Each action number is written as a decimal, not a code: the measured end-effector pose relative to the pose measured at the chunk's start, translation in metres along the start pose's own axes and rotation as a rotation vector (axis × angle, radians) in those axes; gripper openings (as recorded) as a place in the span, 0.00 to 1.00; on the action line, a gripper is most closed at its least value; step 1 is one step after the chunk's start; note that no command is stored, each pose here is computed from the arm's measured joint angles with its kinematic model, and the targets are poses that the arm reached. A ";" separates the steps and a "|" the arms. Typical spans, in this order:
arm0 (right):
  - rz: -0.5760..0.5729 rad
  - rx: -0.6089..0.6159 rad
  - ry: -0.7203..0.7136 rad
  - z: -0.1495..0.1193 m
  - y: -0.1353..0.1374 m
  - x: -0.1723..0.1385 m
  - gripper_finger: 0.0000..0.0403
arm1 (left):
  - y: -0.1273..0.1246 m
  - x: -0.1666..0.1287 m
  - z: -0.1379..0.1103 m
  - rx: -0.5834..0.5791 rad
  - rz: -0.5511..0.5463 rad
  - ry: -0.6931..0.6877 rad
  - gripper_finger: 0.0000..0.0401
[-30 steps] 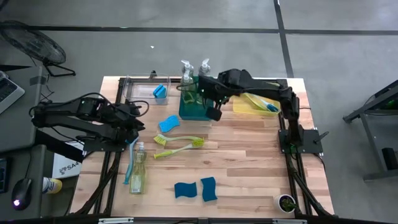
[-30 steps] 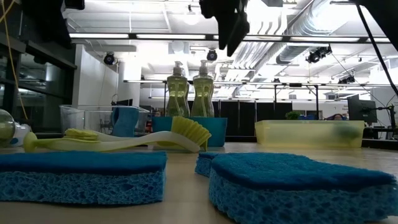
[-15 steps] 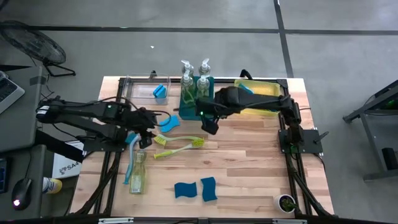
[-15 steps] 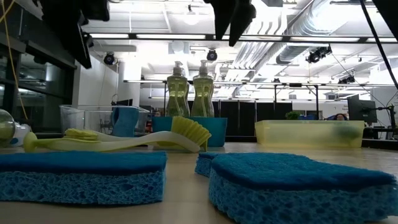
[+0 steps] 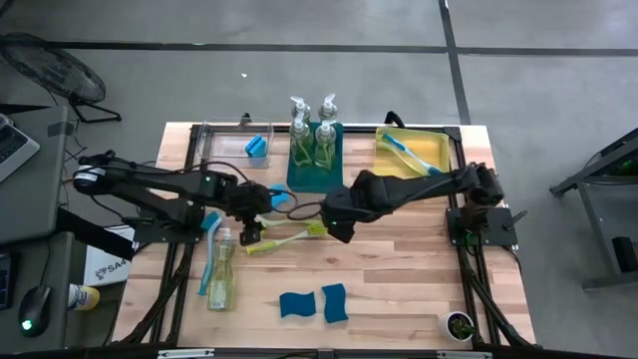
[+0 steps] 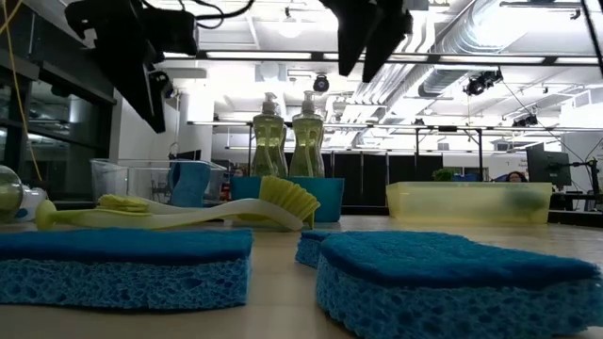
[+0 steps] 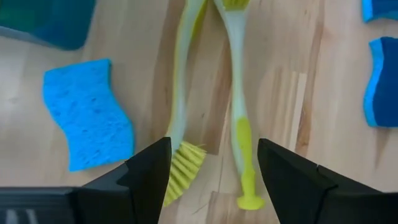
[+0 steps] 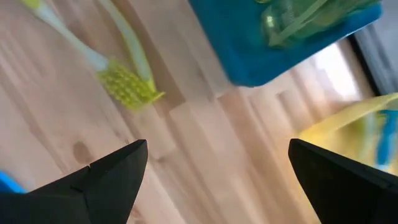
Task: Pick & Place Kitchen Sink Supplies
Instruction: Put the green dish brush into the yellow bin
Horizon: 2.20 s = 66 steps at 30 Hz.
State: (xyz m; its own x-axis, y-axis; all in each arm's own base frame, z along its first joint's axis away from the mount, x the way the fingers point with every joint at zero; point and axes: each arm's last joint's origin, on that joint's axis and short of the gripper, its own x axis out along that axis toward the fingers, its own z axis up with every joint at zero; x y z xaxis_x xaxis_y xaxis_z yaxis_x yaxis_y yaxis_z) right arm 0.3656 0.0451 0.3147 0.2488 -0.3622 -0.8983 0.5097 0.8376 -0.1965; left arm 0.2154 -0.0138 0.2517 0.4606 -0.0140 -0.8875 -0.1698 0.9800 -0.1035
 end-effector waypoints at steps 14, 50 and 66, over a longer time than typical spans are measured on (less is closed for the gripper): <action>0.207 0.255 -0.140 -0.074 -0.018 0.018 0.95 | -0.004 0.047 0.002 0.022 -0.094 0.013 0.59; 0.252 0.116 -0.058 -0.153 -0.013 0.060 0.95 | -0.053 0.102 -0.051 -0.033 0.048 0.238 0.59; 0.248 0.116 -0.067 -0.153 -0.013 0.060 0.95 | -0.051 0.107 -0.054 -0.032 0.074 0.268 0.27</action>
State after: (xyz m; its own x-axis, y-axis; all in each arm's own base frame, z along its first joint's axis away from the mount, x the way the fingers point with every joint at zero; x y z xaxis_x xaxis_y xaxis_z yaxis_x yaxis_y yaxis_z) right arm 0.2484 0.0751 0.2035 0.4293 -0.1814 -0.8848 0.5162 0.8531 0.0756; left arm 0.2261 -0.0764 0.1378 0.1999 0.0011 -0.9798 -0.2234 0.9737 -0.0445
